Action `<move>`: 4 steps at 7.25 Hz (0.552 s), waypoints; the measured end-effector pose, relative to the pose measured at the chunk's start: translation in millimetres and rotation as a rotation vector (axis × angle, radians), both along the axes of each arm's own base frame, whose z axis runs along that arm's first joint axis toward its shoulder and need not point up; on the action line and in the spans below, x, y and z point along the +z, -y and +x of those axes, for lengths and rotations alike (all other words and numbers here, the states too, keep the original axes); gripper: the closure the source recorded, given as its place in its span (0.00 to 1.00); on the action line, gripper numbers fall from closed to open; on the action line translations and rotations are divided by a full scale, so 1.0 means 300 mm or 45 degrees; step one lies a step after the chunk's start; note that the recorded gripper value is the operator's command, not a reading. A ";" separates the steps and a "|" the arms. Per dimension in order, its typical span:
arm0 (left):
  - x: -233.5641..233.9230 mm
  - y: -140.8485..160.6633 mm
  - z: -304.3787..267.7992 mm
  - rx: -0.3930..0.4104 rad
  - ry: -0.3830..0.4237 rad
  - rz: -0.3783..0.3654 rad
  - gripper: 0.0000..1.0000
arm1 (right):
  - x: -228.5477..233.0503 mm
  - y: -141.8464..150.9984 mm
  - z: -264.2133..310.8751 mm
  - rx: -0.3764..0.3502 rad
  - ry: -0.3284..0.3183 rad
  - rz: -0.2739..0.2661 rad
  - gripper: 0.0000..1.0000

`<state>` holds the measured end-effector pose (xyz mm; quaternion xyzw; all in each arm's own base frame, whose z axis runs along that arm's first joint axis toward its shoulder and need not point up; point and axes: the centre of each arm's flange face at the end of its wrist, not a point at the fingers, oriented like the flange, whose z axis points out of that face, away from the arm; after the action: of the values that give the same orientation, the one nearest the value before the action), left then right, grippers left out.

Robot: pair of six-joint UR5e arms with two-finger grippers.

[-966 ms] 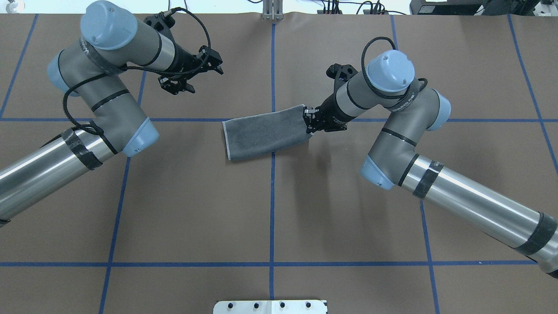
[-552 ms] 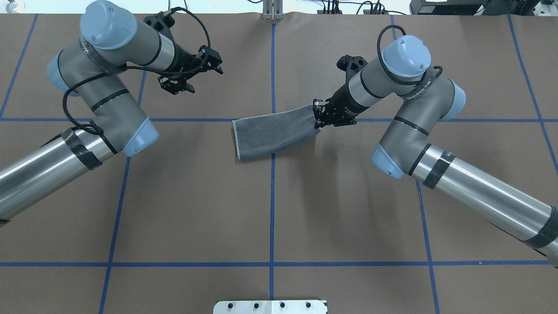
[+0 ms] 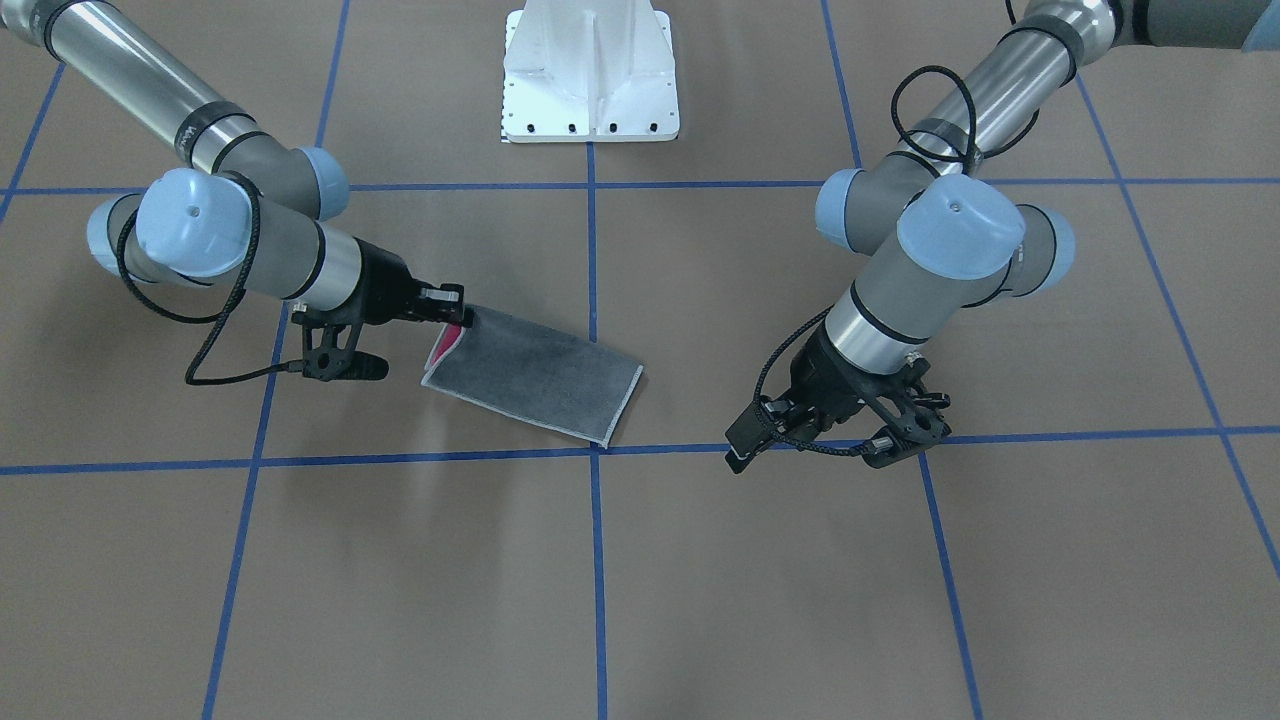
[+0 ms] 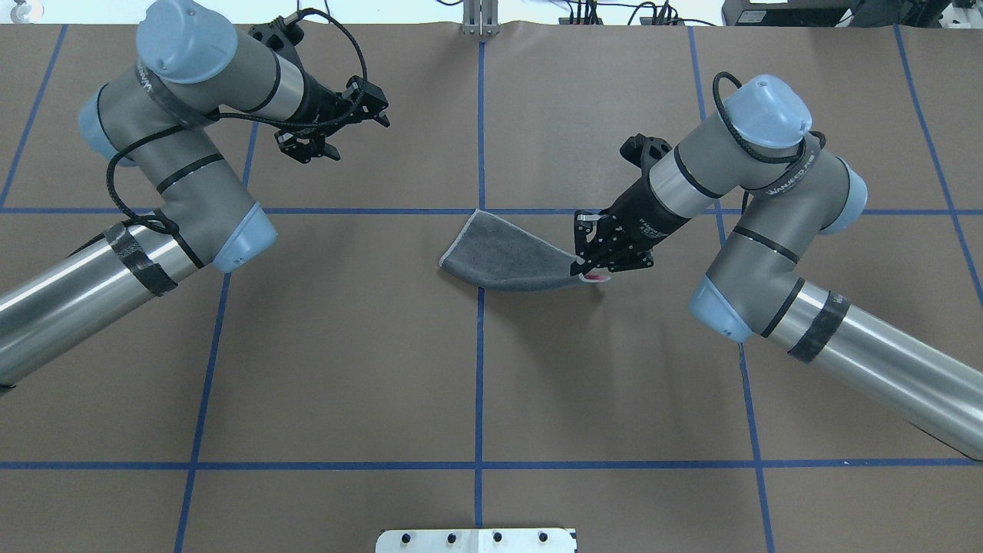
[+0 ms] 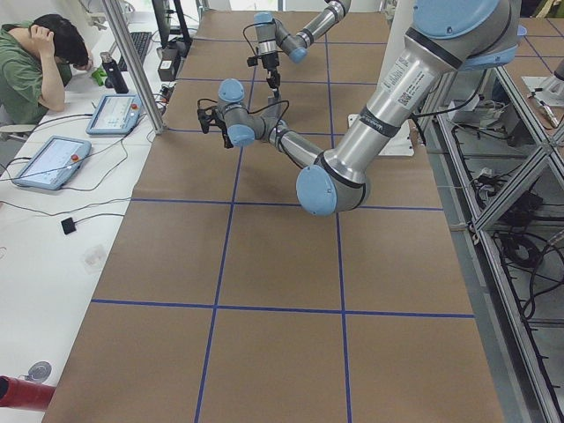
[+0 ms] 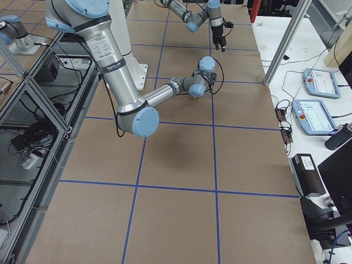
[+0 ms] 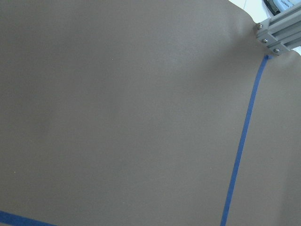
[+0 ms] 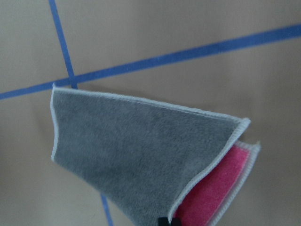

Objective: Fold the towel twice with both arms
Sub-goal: 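Drag the strip's end toward the robot with the right gripper, rotating the strip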

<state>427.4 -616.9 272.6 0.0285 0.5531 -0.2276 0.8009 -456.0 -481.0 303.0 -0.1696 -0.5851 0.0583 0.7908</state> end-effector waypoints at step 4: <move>0.000 0.013 -0.020 -0.011 -0.001 -0.001 0.01 | -0.152 -0.306 -0.221 -0.089 0.036 -0.059 1.00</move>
<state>421.5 -620.8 272.6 0.0306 0.5531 -0.2310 0.7999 -522.3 -389.1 257.3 -0.2092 -0.5883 0.0418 0.7800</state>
